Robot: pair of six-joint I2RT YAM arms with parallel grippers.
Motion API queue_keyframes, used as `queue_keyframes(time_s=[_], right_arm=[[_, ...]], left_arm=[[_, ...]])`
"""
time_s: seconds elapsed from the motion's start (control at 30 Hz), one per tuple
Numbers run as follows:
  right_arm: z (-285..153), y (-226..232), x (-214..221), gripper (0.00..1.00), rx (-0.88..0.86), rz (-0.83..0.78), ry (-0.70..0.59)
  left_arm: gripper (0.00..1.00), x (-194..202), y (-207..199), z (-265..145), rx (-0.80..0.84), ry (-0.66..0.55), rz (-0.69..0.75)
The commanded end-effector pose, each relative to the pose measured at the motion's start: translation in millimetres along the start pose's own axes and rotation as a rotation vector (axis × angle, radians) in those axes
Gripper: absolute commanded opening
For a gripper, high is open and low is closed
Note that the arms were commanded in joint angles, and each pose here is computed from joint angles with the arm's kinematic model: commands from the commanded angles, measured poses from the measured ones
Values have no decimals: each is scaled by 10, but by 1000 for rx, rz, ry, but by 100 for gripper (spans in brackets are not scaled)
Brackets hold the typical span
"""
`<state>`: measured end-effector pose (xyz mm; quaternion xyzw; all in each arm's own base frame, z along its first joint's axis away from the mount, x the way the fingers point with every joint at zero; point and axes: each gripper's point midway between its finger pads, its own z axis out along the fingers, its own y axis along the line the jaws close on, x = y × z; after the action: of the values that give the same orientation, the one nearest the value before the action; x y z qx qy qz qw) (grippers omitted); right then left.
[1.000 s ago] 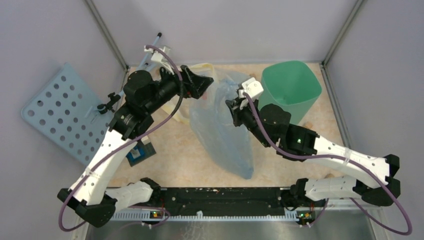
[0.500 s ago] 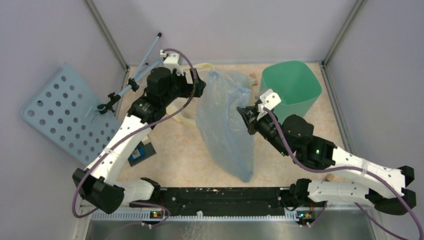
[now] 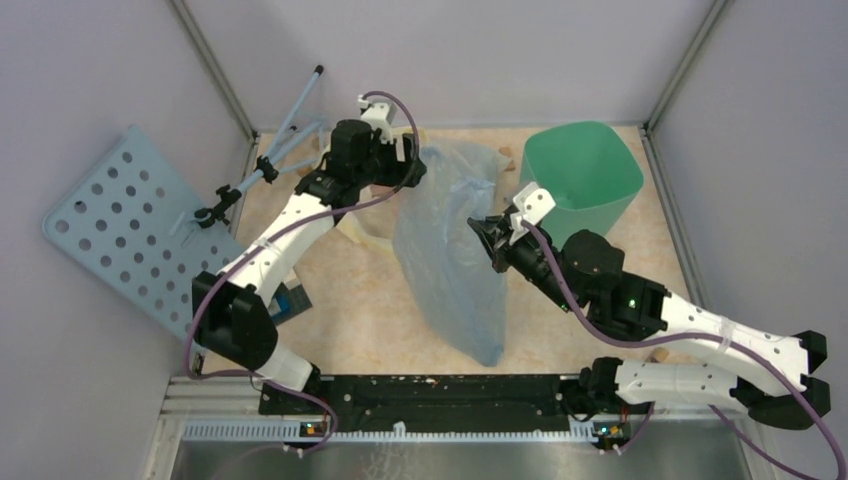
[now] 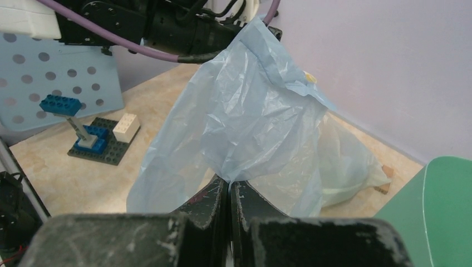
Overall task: Put the trash bags into the trash bin
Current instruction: Unfold the trash bag at the center of the board.
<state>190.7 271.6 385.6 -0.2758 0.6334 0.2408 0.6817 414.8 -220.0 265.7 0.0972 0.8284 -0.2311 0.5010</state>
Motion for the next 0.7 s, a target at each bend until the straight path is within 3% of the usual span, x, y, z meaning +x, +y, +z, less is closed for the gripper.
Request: queue_keyframes(time_s=[0.0,0.07,0.13,0.3,0.33,0.57,0.63,0.67], right_arm=[[-6,12,-84,0,-8,2,-30],[-14,-14,-73,0,5,-2,-31],[-17,-26,-41,0,9,-19,-32],[-27,-156,35,0,77,-46,-21],[-32,-177,36,0,88,-50,-20],[-22,-371,-58,0,123,-5,-58],[-35,-349,-116,0,99,14,-78],[-43,-335,-125,0,90,20,-82]], left_arm=[[81,-313,-107,60,101,-73,-23],[73,-265,-95,108,132,-48,-67],[60,-222,-88,114,173,-24,-130],[7,-320,-65,-33,211,-89,-166],[0,-361,-70,-81,210,-102,-162],[3,-713,-254,-557,244,-208,-128],[47,-707,-238,-614,229,-214,-119],[63,-668,-218,-603,222,-204,-112]])
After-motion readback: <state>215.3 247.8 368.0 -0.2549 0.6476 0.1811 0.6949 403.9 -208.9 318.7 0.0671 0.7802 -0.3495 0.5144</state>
